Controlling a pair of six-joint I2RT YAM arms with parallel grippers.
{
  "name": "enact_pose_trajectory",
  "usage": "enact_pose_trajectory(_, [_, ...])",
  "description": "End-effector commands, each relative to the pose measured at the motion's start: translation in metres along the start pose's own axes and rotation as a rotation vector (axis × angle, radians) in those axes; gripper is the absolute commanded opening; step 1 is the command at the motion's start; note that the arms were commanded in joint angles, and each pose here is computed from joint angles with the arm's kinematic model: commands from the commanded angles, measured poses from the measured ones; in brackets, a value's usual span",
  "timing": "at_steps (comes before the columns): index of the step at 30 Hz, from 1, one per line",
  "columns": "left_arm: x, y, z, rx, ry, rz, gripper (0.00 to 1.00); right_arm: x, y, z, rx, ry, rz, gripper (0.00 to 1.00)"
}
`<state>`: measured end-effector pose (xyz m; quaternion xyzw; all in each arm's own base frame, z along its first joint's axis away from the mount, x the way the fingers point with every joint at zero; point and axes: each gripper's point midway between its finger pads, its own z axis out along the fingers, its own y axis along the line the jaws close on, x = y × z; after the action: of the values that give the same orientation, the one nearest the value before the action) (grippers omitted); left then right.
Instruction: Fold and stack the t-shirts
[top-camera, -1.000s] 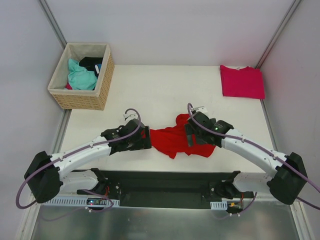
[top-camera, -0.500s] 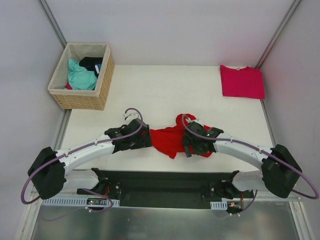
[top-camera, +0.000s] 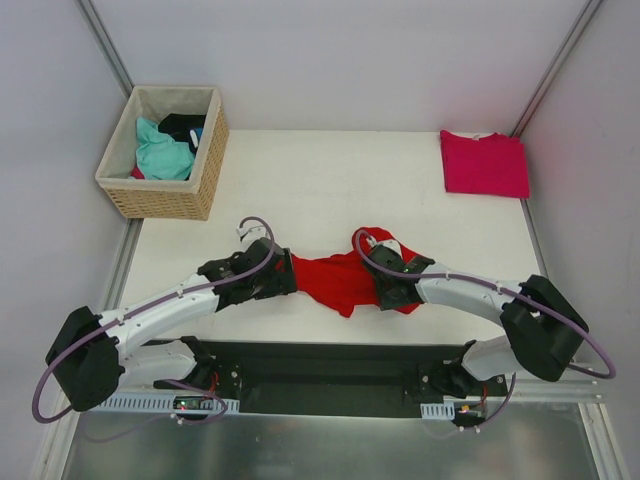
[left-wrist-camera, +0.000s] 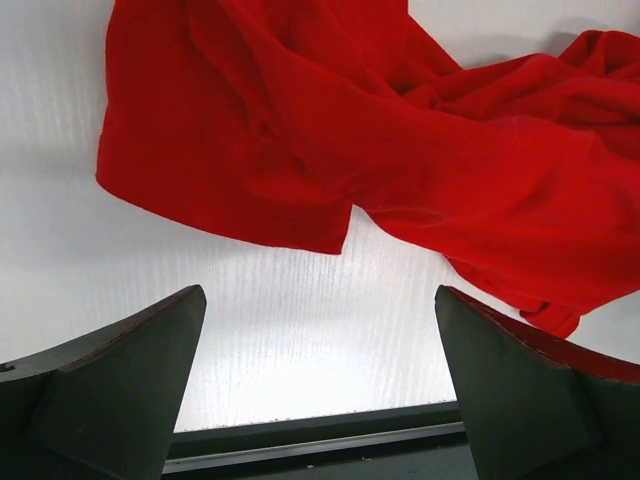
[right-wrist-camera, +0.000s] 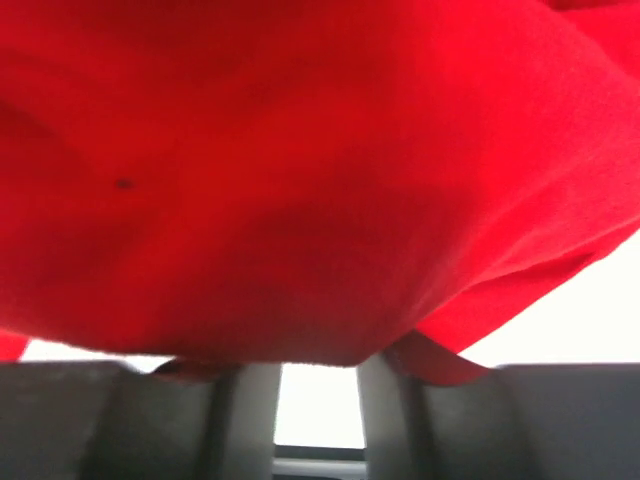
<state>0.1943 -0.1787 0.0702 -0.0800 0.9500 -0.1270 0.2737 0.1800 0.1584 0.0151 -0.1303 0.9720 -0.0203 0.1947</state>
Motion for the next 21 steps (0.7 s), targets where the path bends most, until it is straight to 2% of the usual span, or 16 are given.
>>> enact_pose_trajectory(1, [-0.006,0.006,-0.003,-0.015,-0.022,-0.029,0.99,0.008,-0.003,0.007,0.021,0.012,0.012,0.29])
enact_pose_trajectory(2, [-0.007,0.006,-0.003,-0.015,-0.024,-0.029,0.99,0.008,-0.004,0.007,0.026,0.009,0.016,0.12])
enact_pose_trajectory(3, [-0.008,0.007,-0.002,-0.02,-0.023,-0.03,0.99,0.009,-0.005,0.006,0.034,0.014,0.013,0.01])
enact_pose_trajectory(8, [-0.012,0.005,-0.002,-0.018,-0.026,-0.025,0.99,-0.005,-0.003,-0.011,0.017,-0.021,0.002,0.01])
enact_pose_trajectory(13, [-0.01,0.004,0.0,-0.021,-0.011,-0.031,0.99,-0.025,0.001,-0.047,0.005,-0.079,-0.04,0.0])
enact_pose_trajectory(20, [-0.016,0.003,-0.003,-0.016,-0.036,-0.036,0.99,-0.09,0.007,-0.139,-0.013,-0.277,-0.08,0.01])
enact_pose_trajectory(21, [-0.017,0.002,-0.004,-0.012,-0.041,-0.035,0.99,-0.111,0.007,-0.171,-0.04,-0.348,-0.064,0.01])
